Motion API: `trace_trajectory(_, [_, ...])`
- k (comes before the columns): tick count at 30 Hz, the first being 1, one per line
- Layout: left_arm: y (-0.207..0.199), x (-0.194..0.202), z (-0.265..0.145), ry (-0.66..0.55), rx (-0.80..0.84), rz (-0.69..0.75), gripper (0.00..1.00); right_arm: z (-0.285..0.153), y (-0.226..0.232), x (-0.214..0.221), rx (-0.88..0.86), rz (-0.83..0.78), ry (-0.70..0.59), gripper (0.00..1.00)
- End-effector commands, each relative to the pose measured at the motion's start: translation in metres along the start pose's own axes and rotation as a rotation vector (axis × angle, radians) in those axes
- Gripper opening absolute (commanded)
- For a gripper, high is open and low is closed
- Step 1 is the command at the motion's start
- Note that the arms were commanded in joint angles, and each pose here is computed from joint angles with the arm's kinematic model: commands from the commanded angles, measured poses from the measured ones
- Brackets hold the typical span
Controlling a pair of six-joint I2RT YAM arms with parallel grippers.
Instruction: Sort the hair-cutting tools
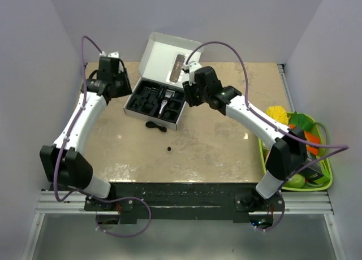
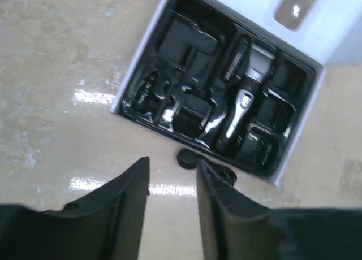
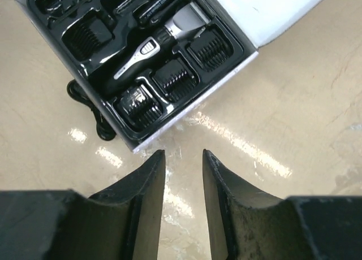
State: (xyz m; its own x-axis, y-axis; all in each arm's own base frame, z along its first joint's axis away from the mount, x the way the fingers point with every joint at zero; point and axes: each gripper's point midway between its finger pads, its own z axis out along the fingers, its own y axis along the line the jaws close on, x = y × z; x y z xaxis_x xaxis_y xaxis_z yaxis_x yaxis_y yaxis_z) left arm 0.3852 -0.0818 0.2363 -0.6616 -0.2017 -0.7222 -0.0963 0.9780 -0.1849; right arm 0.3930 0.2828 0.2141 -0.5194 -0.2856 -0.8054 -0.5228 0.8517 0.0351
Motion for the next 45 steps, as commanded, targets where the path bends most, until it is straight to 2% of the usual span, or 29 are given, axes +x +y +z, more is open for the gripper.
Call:
trace_trajectory(1, [0.036, -0.052, 0.031, -0.078, -0.074, -0.13, 0.36, -0.033, -0.006, -0.014, 0.041, 0.054, -0.099, 0.38])
trace_trajectory(2, [0.041, -0.055, 0.04, -0.073, -0.092, -0.138, 0.31, -0.035, -0.006, -0.011, 0.044, 0.062, -0.102, 0.39])
trace_trajectory(3, [0.05, -0.058, 0.057, -0.055, -0.123, -0.15, 0.19, -0.044, -0.006, -0.005, 0.045, 0.083, -0.109, 0.41])
trace_trajectory(6, [0.064, -0.059, 0.091, -0.031, -0.184, -0.164, 0.0, -0.046, -0.01, 0.013, 0.069, 0.13, -0.102, 0.46])
trace_trajectory(14, [0.093, -0.037, 0.181, 0.091, -0.294, -0.141, 0.0, -0.017, -0.017, 0.056, 0.131, 0.236, -0.041, 0.5])
trace_trajectory(18, [0.097, -0.033, 0.21, 0.117, -0.305, -0.133, 0.0, 0.004, -0.013, 0.074, 0.117, 0.272, -0.011, 0.52])
trace_trajectory(21, [0.101, -0.014, 0.226, 0.174, -0.311, -0.126, 0.0, 0.023, -0.011, 0.092, 0.12, 0.278, 0.042, 0.52])
trace_trajectory(28, [0.088, 0.033, 0.229, 0.258, -0.259, -0.067, 0.0, 0.051, -0.01, 0.111, 0.132, 0.311, 0.08, 0.56])
trace_trajectory(33, [0.048, 0.06, 0.215, 0.3, -0.174, -0.011, 0.0, 0.059, -0.009, 0.117, 0.14, 0.338, 0.092, 0.57])
trace_trajectory(40, [-0.005, 0.08, 0.194, 0.306, -0.066, 0.009, 0.0, 0.049, -0.026, 0.119, 0.239, 0.356, 0.085, 0.61])
trace_trajectory(45, [-0.031, 0.092, 0.185, 0.32, 0.008, -0.006, 0.0, 0.036, -0.027, 0.111, 0.239, 0.353, 0.076, 0.61])
